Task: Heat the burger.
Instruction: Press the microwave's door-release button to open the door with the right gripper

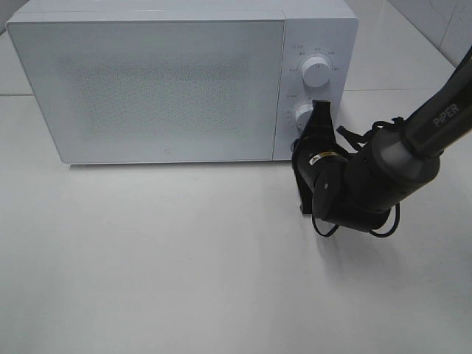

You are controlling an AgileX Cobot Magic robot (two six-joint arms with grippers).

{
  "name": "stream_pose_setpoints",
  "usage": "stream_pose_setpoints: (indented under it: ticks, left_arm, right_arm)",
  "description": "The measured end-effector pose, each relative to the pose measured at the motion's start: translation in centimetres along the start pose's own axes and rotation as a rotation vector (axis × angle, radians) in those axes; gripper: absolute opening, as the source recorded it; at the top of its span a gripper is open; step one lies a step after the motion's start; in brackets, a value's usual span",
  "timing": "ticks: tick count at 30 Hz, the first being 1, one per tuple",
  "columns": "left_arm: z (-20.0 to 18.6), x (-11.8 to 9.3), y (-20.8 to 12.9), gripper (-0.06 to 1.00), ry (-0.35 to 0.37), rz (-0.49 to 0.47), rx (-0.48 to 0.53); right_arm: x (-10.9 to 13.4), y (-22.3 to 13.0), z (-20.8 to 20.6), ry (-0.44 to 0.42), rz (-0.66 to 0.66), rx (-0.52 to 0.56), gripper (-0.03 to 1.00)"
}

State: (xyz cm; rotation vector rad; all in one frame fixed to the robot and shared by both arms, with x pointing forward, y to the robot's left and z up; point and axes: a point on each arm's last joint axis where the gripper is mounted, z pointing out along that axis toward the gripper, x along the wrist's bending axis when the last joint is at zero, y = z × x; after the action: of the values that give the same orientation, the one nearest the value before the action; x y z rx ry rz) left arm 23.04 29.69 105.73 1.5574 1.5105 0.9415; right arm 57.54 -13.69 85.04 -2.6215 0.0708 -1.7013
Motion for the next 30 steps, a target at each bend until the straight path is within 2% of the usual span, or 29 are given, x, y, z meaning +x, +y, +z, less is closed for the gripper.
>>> stream_pose_setpoints:
  ticks: [30]
  left_arm:
    - [0.0, 0.0, 0.0, 0.99, 0.000, 0.000, 0.000]
  right_arm:
    - [-0.1, -1.1, 1.5, 0.029, 0.030, -0.059, 0.02]
